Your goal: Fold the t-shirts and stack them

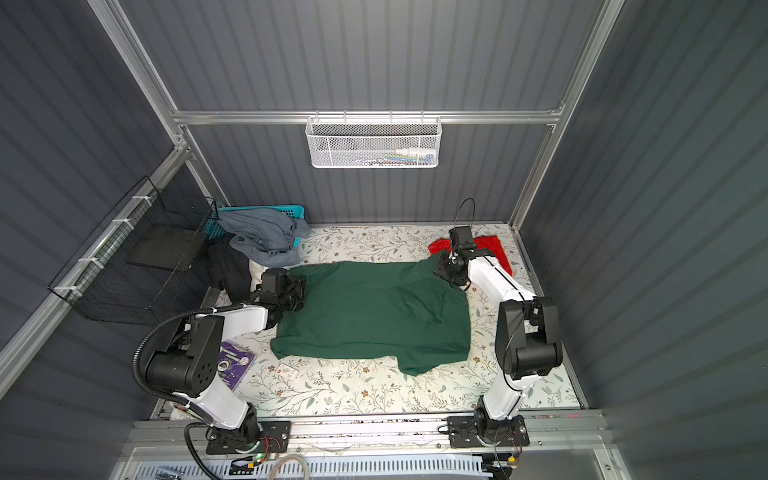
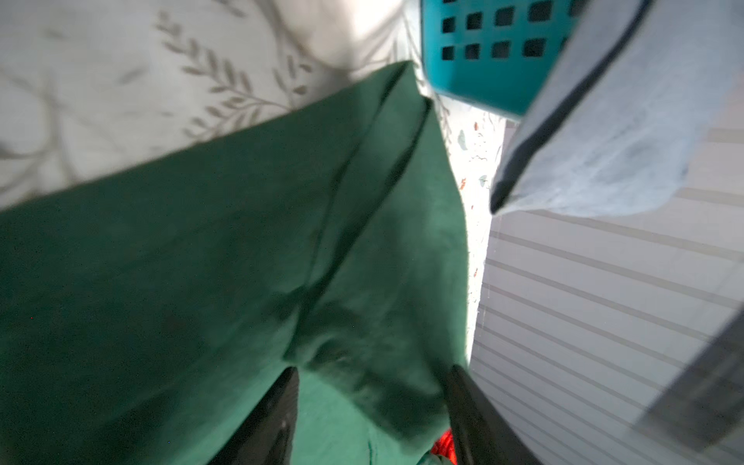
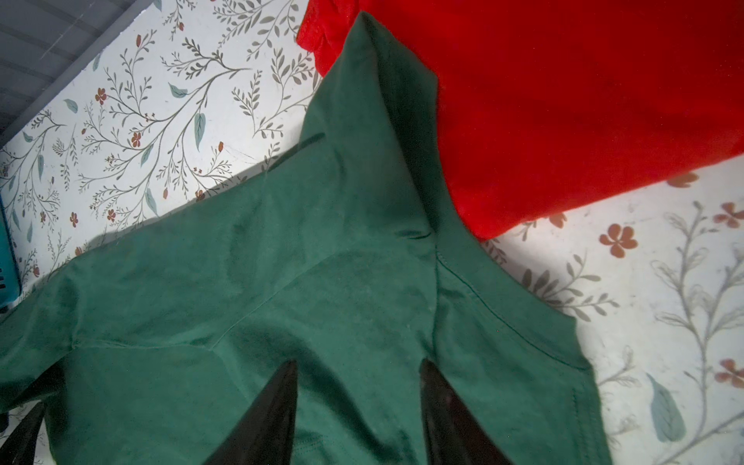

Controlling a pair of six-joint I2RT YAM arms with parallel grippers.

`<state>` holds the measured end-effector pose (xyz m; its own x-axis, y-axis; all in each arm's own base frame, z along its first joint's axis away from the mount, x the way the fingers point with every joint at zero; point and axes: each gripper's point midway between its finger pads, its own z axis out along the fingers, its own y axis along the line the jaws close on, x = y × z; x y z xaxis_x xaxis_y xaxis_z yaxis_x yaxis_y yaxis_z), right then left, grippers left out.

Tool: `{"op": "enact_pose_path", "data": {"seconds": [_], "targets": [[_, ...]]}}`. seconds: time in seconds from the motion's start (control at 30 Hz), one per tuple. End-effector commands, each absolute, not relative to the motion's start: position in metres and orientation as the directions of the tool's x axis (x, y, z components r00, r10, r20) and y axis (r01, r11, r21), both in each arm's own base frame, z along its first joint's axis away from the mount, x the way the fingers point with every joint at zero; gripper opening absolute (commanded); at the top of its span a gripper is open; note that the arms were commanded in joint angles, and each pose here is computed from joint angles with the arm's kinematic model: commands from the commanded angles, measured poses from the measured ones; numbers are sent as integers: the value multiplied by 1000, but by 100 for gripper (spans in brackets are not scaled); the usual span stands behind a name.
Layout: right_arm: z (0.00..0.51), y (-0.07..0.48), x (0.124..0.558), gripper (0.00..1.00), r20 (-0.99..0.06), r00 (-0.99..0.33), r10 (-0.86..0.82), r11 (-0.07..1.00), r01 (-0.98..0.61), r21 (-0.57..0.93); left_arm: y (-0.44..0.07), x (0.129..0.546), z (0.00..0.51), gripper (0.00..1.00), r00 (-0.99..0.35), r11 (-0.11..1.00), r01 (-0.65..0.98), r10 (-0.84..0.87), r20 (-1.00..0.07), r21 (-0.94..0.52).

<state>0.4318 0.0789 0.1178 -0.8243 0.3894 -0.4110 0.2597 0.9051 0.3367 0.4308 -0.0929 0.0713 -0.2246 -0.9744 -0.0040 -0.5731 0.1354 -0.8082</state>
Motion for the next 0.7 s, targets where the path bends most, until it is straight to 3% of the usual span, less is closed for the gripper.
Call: {"op": "enact_pose_path", "data": {"seconds": [0.0,0.33,0.53,0.67], "targets": [[119,74,430,50,-421,-824,380,911,254,325,-93,441,64,60,-237,147,-574,-971,-8,-806],[118,69,431,50,-421,-820,388,908,263,325,-92,457,68,59,-279,209,-545,-958,-59,-812],[117,67,430,50,-418,-819,393,906,269,326,-77,465,81,60,-344,375,-548,-916,-207,-748],[116,67,430,50,-414,-819,398,903,272,332,-71,474,79,58,-387,435,-532,-888,-249,-726]]}}
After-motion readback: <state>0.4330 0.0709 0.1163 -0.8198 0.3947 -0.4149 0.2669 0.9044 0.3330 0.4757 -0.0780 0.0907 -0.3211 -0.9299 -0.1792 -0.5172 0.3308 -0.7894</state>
